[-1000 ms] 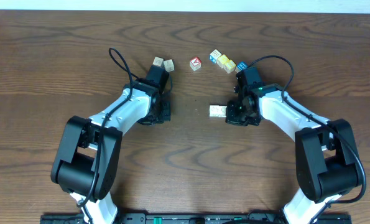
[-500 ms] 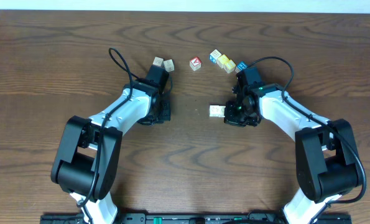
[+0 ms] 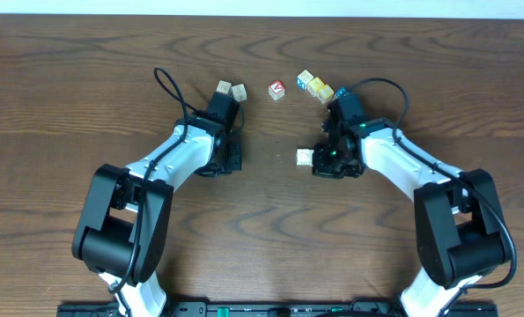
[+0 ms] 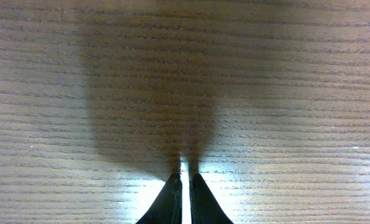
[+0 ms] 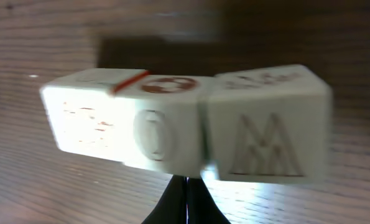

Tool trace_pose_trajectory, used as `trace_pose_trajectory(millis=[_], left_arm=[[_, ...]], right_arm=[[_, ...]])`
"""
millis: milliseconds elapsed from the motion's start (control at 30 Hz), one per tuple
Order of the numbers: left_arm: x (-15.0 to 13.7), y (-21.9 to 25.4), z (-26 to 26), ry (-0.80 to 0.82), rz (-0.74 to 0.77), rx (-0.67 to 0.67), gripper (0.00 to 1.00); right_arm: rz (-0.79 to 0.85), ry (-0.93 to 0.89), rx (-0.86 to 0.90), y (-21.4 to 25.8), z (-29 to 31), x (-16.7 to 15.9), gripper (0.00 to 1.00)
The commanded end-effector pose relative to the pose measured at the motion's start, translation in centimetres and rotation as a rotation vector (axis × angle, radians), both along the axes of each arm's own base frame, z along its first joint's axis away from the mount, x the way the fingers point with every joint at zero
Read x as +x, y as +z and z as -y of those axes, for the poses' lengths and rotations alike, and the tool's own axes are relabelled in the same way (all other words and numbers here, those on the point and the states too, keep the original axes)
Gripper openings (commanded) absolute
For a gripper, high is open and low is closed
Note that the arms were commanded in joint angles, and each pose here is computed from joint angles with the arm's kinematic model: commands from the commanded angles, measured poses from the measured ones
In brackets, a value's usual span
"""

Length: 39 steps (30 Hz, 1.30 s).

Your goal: Lift 3 blocks

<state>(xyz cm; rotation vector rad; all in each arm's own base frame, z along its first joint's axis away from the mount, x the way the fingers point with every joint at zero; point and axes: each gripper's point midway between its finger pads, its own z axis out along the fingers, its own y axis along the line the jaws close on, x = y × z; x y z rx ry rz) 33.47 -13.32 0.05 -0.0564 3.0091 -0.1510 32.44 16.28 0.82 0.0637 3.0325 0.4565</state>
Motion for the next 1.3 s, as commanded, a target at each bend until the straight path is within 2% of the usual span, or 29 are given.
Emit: trace_pose_trajectory(millis=[0,333,600,867,1033,1167,1267], left_arm=[[-0.1,0.2,-0.5,-0.012,0.009,0.017,0.08],[0.0,0.2,-0.5,-0.012,0.014,0.015,0.08],[0.1,0.2,-0.4,-0.012,0.017,0.014,0.08],[0.1,0.2,-0.4,-0.012,0.017,0.014,0.08],[0.1,0.2,-0.5,-0.012,0.017,0.014,0.08],[0.1,0.2,-0.4,-0.012,0.016,0.014,0.08],[0.1,0.2,-0.5,-0.012,0.016,0.014,0.08]], right_arm=[[0.067,0.033,-0.011,1.5,-0.9,1.3,0.01],[0.099,0.042,-0.101,1.4,-0.4,1.5,0.01],[0.103,0.058,-0.096,1.6,-1.2,1.3,0.01],[0.141,0.046,-0.079,6.5,-1.1,2.9,0.01],[0.178,-0.002,-0.136,8.6,1.5,4.6,0.01],[0.184,-0.07,-0.244,7.8,5.0,5.4,0.01],[0.143,-0.129,-0.251,6.4,6.6,5.2,0.01]])
